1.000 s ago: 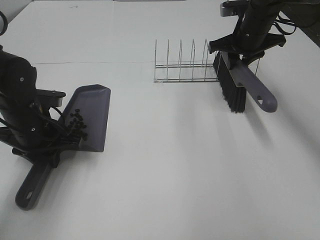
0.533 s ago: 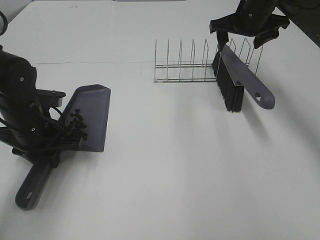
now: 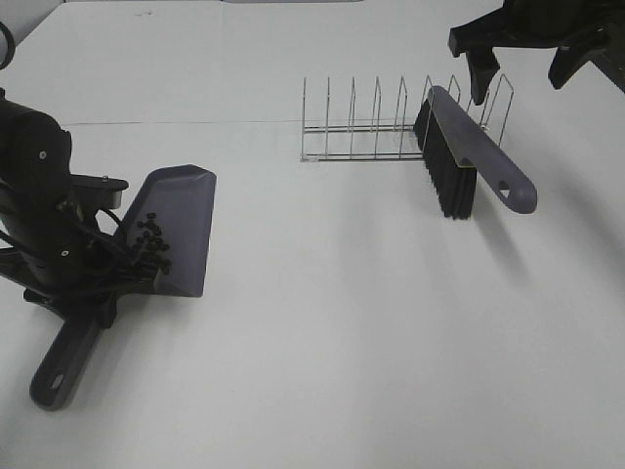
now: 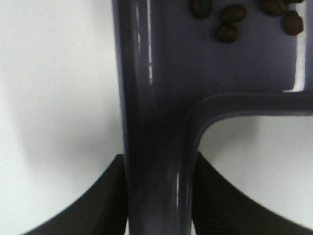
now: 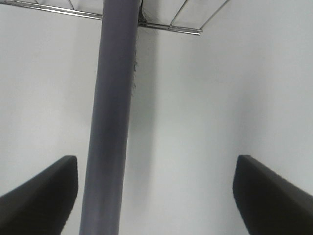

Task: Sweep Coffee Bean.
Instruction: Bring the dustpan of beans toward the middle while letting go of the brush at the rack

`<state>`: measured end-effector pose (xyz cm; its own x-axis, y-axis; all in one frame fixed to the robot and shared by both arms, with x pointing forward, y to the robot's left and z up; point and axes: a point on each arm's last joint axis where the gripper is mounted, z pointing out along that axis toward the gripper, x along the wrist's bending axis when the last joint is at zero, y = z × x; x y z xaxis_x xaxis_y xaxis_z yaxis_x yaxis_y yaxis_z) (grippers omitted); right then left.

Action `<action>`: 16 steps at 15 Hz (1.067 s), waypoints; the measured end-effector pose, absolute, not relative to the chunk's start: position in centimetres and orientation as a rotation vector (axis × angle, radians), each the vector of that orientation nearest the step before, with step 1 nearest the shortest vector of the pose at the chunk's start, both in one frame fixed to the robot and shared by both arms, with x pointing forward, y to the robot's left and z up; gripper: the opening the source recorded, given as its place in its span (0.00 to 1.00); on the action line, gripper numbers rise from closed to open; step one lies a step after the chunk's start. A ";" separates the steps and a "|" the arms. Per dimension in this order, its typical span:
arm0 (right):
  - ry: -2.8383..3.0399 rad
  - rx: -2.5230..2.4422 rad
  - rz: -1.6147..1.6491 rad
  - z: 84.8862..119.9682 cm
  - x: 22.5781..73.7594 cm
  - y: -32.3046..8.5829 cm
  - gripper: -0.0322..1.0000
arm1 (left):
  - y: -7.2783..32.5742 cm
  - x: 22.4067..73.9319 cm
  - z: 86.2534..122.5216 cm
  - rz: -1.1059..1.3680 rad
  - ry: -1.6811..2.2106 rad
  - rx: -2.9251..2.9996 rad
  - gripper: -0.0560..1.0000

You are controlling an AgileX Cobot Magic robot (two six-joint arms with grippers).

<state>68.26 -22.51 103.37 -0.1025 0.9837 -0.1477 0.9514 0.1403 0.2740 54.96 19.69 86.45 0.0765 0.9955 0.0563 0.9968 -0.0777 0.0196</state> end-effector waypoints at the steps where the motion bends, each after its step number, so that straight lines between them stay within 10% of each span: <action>1: 2.133 1.887 0.164 104.3 67.0 -22.7 0.76 | 19.7 55.0 86.4 -0.085 -2.117 -2.287 0.38; 16: 2.056 1.894 0.582 110.5 37.7 -27.0 0.75 | 12.4 58.6 86.8 -0.058 -2.188 -2.443 0.38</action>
